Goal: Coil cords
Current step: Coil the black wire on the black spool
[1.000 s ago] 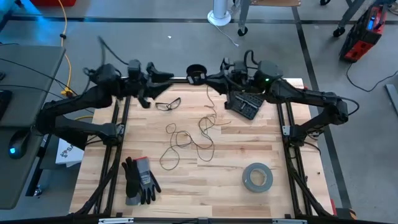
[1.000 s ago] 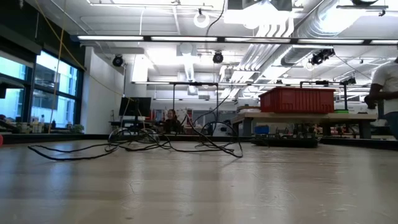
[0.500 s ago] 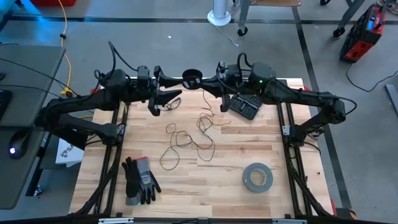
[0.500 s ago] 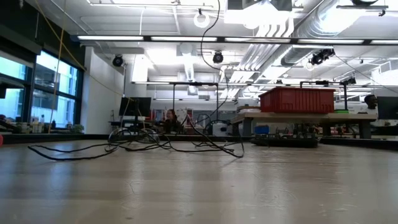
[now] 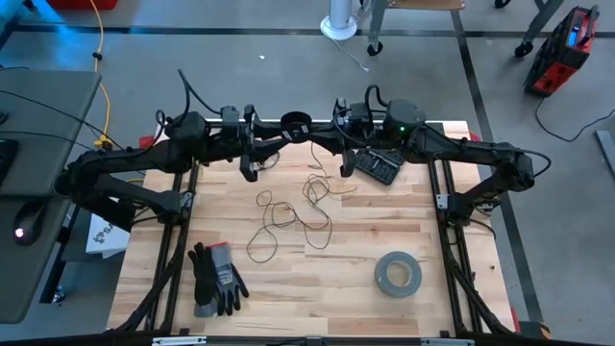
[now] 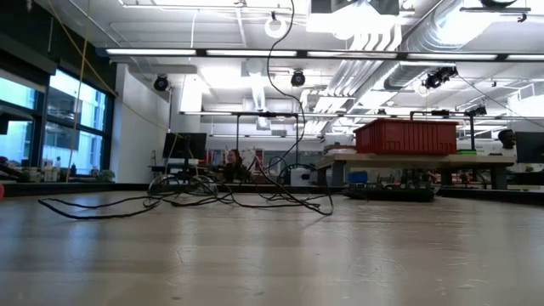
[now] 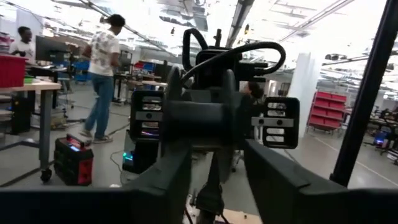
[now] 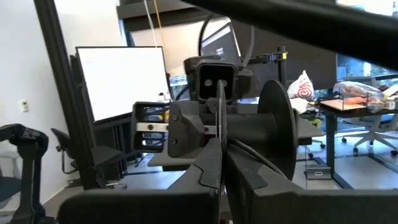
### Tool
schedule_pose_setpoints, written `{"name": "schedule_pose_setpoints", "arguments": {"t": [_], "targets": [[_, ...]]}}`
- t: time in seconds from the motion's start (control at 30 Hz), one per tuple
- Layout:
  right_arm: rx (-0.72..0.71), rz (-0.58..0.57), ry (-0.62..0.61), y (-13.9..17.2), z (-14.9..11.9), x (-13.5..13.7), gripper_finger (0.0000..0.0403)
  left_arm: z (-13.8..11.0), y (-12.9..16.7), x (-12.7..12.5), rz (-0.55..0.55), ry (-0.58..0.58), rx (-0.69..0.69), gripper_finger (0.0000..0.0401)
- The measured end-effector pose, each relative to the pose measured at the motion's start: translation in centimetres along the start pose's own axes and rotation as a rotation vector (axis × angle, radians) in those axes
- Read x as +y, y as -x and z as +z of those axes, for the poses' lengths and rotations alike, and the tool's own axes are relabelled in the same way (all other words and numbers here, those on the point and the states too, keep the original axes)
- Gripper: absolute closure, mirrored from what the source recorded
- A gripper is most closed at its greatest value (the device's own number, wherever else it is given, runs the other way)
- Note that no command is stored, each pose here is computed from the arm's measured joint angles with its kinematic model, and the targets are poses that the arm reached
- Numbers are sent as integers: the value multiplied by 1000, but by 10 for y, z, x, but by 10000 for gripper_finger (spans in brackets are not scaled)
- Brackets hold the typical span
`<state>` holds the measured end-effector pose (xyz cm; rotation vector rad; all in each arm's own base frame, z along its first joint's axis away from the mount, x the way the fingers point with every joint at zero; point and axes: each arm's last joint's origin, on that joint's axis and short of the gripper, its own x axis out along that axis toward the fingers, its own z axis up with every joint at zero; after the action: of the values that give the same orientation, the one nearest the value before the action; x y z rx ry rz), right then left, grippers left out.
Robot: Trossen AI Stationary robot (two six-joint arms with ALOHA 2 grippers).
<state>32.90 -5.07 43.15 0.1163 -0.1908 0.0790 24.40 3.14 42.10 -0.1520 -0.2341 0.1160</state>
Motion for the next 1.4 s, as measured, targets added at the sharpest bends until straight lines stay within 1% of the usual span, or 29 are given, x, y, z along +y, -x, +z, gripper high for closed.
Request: {"name": "schedule_pose_setpoints", "arguments": {"t": [0.07,0.17,0.2,0.3,0.37,0.43,0.5,0.57,0.67,0.77,0.9,0.93,1.0,1.07,1.23,1.4], "targets": [[-6,-9,1,0,0,0,403,0,0,-3,8,-19,-6,311],[-12,-8,0,0,1,0,403,0,1,-5,34,-31,-13,378],[-12,-6,-14,0,1,1,403,0,1,-5,38,-24,-13,389],[-9,-21,-51,-1,0,3,397,2,3,-5,48,7,-11,396],[-5,-32,-56,0,1,6,382,4,6,-5,49,12,-15,398],[-15,-33,-51,2,3,11,355,10,13,-5,50,12,-34,398],[-23,-23,-49,3,6,14,319,16,21,-4,75,11,-42,399],[-27,-16,-50,4,8,18,279,20,29,-2,99,8,-27,400],[-10,-1,-42,5,7,23,228,26,44,-2,107,20,-5,400],[46,-10,-24,7,4,25,201,36,60,-3,94,98,-29,400],[104,-125,-19,3,-7,23,197,46,68,-7,-8,296,-76,400],[104,-137,-19,1,-10,22,199,47,68,-8,-37,335,-87,400],[73,-122,-17,-4,-12,21,204,52,69,-10,-86,390,-119,400],[38,-96,-24,-11,-15,20,211,54,69,-10,-100,406,-143,400],[40,-47,-71,-29,-36,17,227,56,64,-11,-119,402,-181,401],[-49,-5,-113,-37,-38,17,235,54,61,-11,-135,394,-177,401]]}}
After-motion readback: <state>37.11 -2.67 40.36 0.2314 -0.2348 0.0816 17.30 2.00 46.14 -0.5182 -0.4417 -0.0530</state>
